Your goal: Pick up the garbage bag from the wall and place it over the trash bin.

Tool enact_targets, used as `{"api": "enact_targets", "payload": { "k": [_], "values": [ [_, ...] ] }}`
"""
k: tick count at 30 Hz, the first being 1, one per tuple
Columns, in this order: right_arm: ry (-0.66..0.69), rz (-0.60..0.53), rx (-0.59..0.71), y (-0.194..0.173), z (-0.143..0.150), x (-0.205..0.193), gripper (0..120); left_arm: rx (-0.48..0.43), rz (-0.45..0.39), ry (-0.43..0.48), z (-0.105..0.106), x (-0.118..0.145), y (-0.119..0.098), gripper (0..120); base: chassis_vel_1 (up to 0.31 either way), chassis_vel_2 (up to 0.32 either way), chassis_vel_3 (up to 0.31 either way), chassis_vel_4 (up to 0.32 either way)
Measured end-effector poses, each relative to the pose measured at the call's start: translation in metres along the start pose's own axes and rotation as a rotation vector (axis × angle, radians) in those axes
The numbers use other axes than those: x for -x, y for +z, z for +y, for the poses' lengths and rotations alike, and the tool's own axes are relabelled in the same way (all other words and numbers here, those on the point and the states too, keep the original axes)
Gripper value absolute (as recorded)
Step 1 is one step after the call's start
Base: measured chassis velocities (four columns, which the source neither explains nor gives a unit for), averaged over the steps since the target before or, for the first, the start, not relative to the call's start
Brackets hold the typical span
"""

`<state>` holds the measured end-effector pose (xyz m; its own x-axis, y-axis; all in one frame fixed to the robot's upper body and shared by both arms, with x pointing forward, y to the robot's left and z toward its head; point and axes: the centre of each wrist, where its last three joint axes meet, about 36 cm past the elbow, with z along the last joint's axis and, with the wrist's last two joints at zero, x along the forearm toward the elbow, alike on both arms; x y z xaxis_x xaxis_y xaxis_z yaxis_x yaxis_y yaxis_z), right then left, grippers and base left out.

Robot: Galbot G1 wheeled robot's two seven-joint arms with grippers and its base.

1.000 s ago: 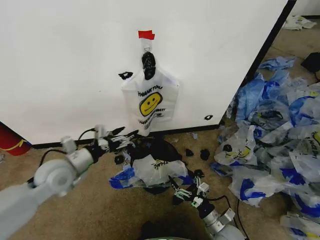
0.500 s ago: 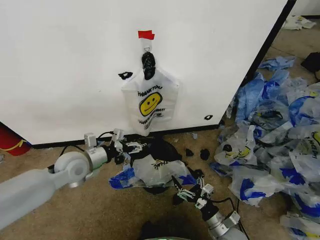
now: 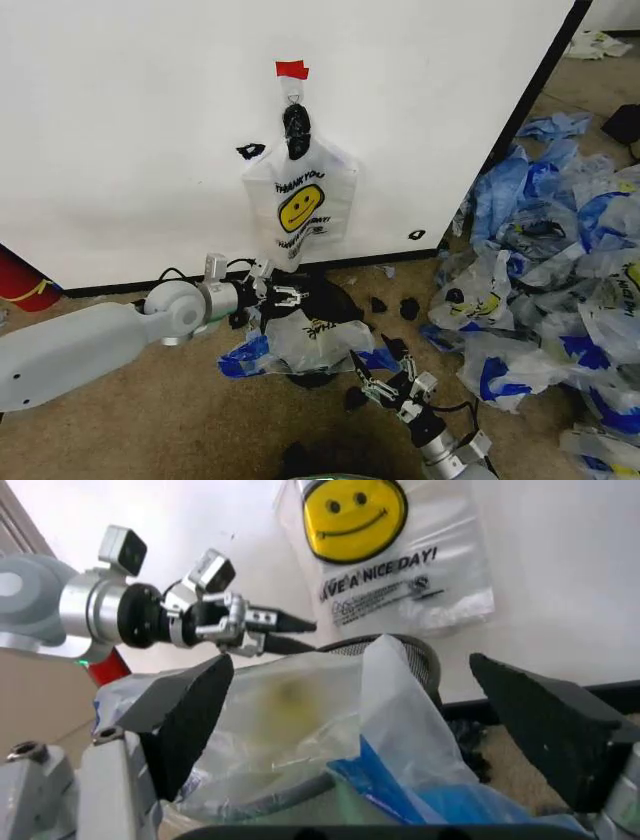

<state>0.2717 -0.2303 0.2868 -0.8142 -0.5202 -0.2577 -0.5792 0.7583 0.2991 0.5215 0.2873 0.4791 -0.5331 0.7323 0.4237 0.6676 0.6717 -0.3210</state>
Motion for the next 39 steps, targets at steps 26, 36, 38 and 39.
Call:
{"api": "enact_targets", "payload": {
  "k": [26,36,38,39],
  "values": [
    [0.007,-0.009,0.009,0.005,0.002,0.003,78,0.023,0.061,-0.044,0.033,0.007,0.014,65,0.0,0.0,0.0,0.0],
    [0.011,-0.012,0.01,0.007,0.002,0.003,76,0.021,0.064,-0.037,0.027,0.01,0.018,32,0.0,0.0,0.0,0.0],
    [0.011,-0.012,0.01,0.007,0.002,0.002,76,0.021,0.06,-0.04,0.026,0.008,0.021,23,0.0,0.0,0.0,0.0],
    [0.011,-0.012,0.01,0.007,0.002,0.002,76,0.021,0.06,-0.04,0.026,0.008,0.021,23,0.0,0.0,0.0,0.0]
  ]
}}
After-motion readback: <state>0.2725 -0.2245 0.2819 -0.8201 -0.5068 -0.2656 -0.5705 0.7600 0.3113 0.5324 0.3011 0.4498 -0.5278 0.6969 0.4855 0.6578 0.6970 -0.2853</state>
